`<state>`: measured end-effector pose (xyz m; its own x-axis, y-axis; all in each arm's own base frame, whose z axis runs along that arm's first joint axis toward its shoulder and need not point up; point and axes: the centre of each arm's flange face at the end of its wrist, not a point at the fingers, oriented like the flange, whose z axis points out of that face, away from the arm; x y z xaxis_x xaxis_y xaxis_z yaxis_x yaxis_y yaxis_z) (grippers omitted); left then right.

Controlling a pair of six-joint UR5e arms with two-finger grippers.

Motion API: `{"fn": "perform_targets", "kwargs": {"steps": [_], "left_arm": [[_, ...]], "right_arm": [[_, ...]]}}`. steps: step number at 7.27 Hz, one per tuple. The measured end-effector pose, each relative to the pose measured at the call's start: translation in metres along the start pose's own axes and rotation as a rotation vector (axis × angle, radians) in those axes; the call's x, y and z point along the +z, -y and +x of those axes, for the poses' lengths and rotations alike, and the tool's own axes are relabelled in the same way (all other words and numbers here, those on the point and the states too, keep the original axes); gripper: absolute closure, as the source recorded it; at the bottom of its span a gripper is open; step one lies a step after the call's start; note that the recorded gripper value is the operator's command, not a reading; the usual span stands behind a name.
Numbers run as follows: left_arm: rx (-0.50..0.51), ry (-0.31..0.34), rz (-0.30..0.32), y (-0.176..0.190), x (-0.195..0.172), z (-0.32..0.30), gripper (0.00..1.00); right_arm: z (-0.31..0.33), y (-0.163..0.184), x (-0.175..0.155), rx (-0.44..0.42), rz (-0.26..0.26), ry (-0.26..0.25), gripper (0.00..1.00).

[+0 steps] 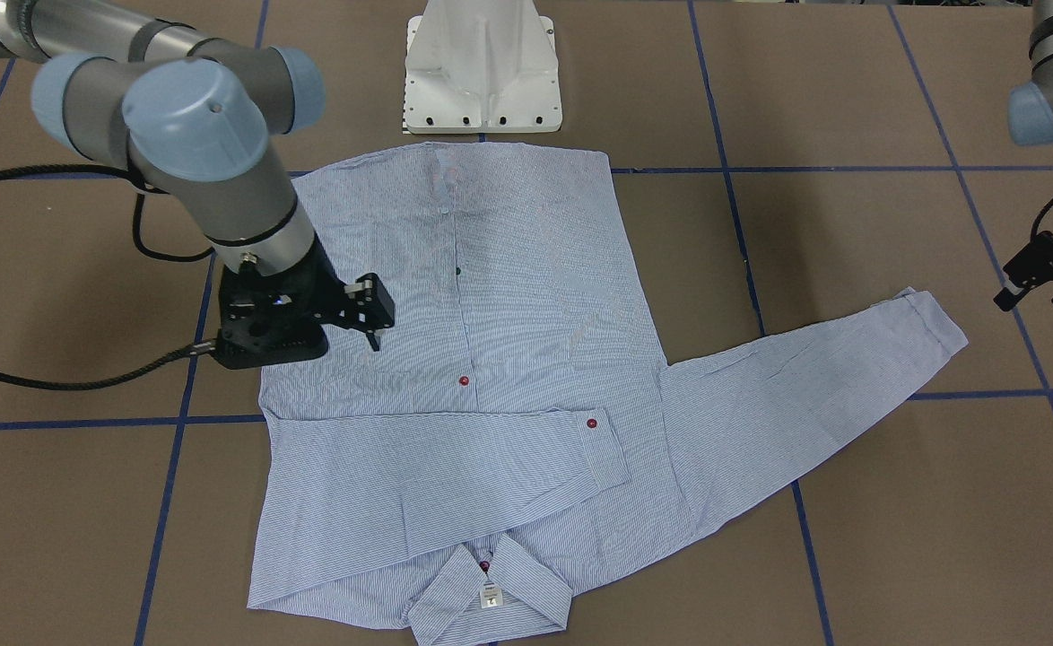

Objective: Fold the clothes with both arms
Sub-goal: 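Lay the sleeve on the shirt back, open the right gripper and withdraw, then lower the left gripper to the sleeve cuff nearest it and grasp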

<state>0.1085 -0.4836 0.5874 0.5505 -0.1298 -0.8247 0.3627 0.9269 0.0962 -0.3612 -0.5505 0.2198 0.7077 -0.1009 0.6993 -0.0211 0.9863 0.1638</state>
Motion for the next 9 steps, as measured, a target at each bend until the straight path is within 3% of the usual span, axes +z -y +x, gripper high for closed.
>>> {"fn": "perform_targets", "kwargs": {"steps": [3,7,9], "left_arm": [[-0.116,0.090,0.029,-0.044,0.039,0.000,0.19],[-0.100,0.137,0.014,-0.077,0.066,0.005,0.40],[-0.100,0.145,0.007,-0.083,0.071,0.005,0.43]], "right_arm": [[0.053,-0.032,-0.027,-0.085,-0.021,-0.049,0.00],[0.058,-0.039,-0.028,-0.099,-0.023,-0.051,0.00],[0.058,-0.039,-0.027,-0.099,-0.024,-0.053,0.00]]}}
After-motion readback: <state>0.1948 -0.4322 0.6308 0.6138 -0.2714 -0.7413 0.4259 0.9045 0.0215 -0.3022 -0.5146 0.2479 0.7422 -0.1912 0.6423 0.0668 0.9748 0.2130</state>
